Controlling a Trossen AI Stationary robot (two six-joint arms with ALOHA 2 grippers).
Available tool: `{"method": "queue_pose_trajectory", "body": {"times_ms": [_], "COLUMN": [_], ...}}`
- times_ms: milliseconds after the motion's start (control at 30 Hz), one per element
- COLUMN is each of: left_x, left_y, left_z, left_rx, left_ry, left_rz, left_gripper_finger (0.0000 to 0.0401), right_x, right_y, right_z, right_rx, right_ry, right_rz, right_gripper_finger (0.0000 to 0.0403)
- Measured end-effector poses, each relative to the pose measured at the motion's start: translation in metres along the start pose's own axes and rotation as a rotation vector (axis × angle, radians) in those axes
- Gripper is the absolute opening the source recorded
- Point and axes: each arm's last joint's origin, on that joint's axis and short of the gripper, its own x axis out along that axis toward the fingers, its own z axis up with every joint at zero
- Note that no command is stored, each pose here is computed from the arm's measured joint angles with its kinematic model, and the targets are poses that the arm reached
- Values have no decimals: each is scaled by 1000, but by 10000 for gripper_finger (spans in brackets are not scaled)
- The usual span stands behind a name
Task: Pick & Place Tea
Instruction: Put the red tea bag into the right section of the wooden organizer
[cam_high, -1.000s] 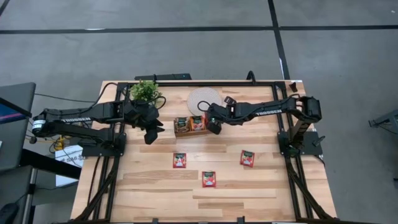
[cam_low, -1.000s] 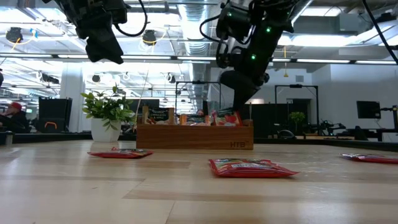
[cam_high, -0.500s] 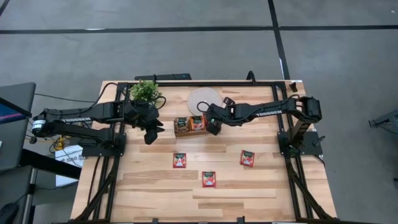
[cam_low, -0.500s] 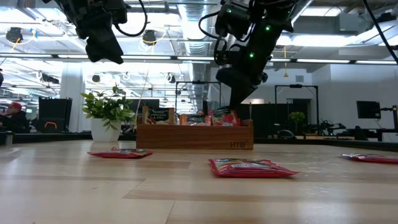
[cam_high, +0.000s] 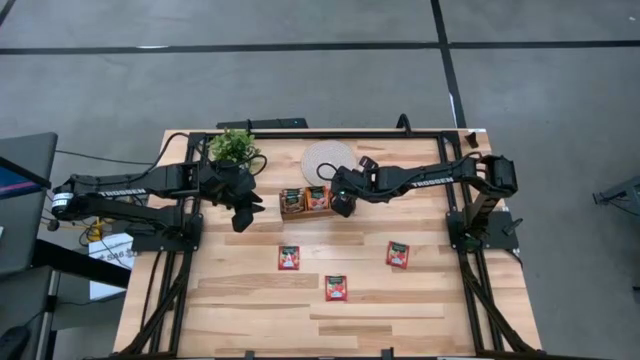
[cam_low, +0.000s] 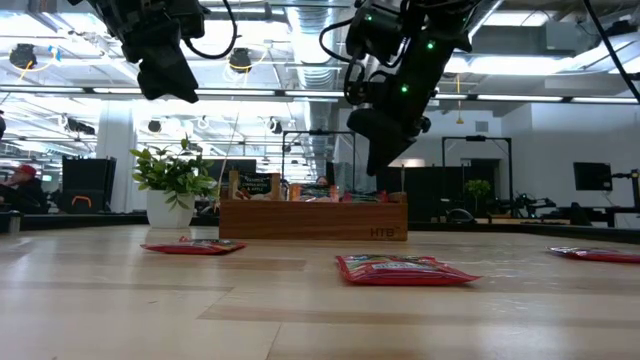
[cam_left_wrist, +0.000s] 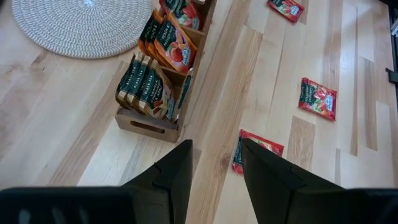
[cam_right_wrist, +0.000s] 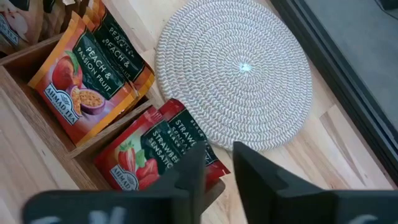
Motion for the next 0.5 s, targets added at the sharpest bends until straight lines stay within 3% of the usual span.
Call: {"method": "queue_pose_trajectory", "body": {"times_ms": [233, 500], "left_x": [0, 0], "left_y": [0, 0], "left_z": [0, 0], "left_rx": [0, 0], "left_ry": [0, 1], "left_rz": [0, 0], "left_gripper_finger": [128, 128], "right_x": [-1, -35], "right_y": [0, -12], "right_z": [0, -1], "right_rx": [1, -32], "right_ry": [-2, -15], "right_rz": [0, 12], "right_gripper_finger": [128, 113]}}
